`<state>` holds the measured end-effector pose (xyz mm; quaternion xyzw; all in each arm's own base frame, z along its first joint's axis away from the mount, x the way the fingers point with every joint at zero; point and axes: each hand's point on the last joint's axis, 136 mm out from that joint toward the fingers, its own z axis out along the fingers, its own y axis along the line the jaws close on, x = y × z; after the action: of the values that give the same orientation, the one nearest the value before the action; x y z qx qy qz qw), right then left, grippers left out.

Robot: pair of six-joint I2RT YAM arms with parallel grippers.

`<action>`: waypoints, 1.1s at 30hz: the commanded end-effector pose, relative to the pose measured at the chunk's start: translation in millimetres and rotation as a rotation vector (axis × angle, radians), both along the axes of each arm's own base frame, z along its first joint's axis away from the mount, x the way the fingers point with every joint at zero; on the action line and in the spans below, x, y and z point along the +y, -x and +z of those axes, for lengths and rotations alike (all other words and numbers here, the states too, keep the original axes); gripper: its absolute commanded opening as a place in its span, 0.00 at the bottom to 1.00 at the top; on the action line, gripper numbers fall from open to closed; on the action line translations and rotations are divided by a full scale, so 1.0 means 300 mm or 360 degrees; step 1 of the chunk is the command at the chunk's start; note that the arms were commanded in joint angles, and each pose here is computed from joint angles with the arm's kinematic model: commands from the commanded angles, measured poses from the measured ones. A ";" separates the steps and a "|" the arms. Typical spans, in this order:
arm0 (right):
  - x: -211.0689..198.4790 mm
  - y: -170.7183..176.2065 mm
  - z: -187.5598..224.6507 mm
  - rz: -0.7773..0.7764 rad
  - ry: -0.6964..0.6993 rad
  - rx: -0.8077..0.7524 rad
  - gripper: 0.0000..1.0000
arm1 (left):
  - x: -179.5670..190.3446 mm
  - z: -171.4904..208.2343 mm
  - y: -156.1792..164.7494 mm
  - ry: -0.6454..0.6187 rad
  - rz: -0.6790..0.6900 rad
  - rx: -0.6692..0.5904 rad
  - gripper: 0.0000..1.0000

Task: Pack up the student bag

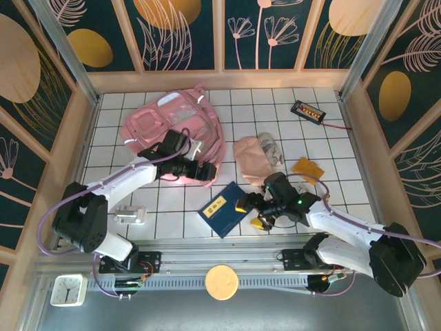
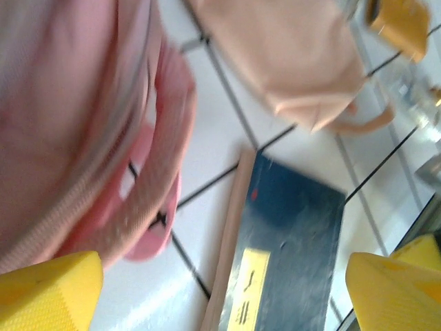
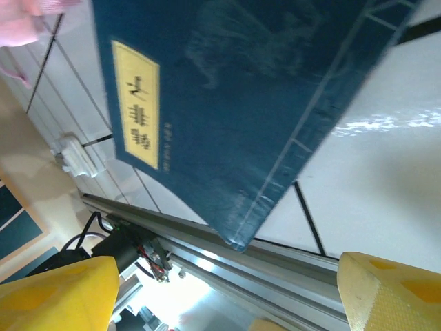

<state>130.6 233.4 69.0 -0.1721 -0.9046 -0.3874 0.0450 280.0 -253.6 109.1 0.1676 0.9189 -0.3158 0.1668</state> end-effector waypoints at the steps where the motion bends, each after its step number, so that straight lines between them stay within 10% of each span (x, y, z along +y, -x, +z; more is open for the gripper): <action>1: 0.025 -0.014 -0.007 -0.0037 -0.0075 0.0004 0.82 | 0.003 -0.096 0.073 -0.0059 -0.0102 0.0101 0.89; 19: 0.083 -0.164 -0.101 0.0013 -0.0047 -0.0071 0.69 | -0.073 -0.279 0.208 -0.0105 -0.0416 0.0339 0.69; 28: 0.110 -0.231 -0.094 0.0046 -0.0053 -0.0123 0.64 | -0.108 -0.317 0.258 -0.0038 -0.0474 0.0467 0.23; 33: 0.120 -0.241 -0.093 0.0060 -0.0073 -0.0136 0.64 | -0.114 -0.305 0.260 -0.0016 -0.0476 0.0463 0.23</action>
<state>147.5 246.4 30.9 -0.2094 -0.8967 -0.3578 0.1549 212.8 -283.2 18.9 0.2527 0.9069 -0.3372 0.0036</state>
